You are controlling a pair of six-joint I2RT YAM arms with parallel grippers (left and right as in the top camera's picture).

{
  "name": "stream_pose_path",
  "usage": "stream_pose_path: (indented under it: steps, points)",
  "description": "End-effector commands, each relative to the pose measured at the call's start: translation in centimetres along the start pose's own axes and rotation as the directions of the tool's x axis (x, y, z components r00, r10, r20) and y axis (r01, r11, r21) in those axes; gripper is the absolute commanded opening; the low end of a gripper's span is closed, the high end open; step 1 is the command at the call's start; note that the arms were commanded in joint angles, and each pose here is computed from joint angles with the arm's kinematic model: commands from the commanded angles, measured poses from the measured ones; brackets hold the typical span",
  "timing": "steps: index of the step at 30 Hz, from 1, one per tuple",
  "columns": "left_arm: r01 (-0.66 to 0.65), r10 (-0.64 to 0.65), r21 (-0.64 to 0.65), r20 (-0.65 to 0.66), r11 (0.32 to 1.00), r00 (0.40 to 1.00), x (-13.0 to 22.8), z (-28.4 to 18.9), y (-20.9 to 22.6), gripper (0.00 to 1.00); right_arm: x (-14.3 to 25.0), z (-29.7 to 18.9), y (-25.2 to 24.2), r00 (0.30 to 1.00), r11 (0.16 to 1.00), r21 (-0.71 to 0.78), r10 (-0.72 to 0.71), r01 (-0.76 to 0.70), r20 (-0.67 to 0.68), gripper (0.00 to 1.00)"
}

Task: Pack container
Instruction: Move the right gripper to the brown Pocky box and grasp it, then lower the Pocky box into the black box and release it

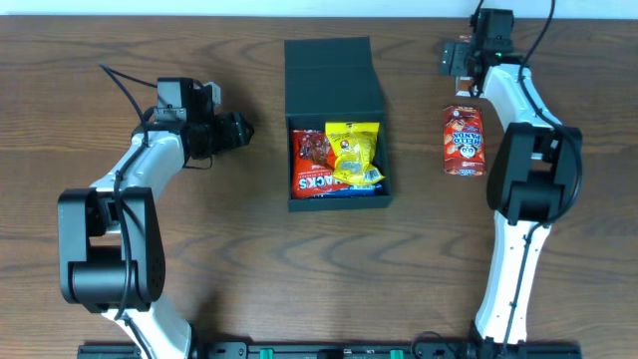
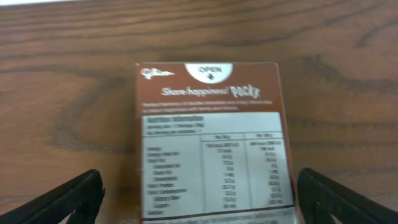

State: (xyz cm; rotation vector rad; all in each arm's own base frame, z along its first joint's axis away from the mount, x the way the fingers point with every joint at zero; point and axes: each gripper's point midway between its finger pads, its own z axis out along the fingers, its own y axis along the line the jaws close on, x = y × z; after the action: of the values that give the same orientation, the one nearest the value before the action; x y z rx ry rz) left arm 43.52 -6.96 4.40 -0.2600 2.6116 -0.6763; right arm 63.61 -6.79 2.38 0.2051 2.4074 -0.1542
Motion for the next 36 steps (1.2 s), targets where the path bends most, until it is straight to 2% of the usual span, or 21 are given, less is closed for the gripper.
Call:
stream_pose_path:
  steps: [1,6,10,16,20,24,28,33,36]
  points:
    - [0.032,-0.032,-0.005,-0.007,0.999,0.999,0.0,0.3,0.4,0.76,1.1,1.2,-1.9,1.0,1.0,0.029,0.008,-0.007,-0.025,0.99]
    - [0.039,-0.039,-0.005,-0.007,0.999,0.999,0.0,0.3,0.4,0.76,1.9,1.3,-2.6,0.998,0.999,0.034,0.015,-0.013,-0.055,0.97]
    - [0.039,-0.039,-0.005,-0.006,0.999,0.999,0.0,0.3,0.4,0.76,2.9,1.2,-2.2,0.995,1.0,0.008,0.011,-0.01,-0.099,0.86]
    - [0.039,-0.039,0.0,-0.009,0.999,0.999,0.0,0.3,0.4,0.75,3.2,1.0,-2.0,0.993,1.0,0.007,0.007,-0.006,-0.118,0.79]
    - [0.039,-0.039,0.003,-0.009,0.999,0.999,0.0,0.3,0.3,0.75,1.1,0.1,-1.4,0.997,1.0,-0.002,0.006,-0.006,-0.073,0.78]
    - [0.039,-0.039,0.003,-0.009,0.999,0.999,0.0,0.3,0.3,0.75,-1.3,-1.0,-0.9,0.999,1.0,-0.008,0.005,-0.005,-0.033,0.72]
    - [0.039,-0.039,0.003,-0.009,0.999,0.999,0.0,0.3,0.3,0.75,-2.6,-1.9,-0.4,1.0,1.0,-0.021,0.001,-0.002,-0.02,0.71]
    - [0.038,-0.038,0.002,-0.009,0.999,0.999,0.0,0.3,0.3,0.75,-6.0,-6.0,3.0,0.999,0.995,-0.096,-0.033,0.032,-0.008,0.68]
    - [0.036,-0.036,0.003,-0.004,0.999,0.999,-0.1,0.3,0.3,0.75,-7.1,-8.9,6.1,0.997,0.989,-0.13,-0.072,0.071,-0.007,0.58]
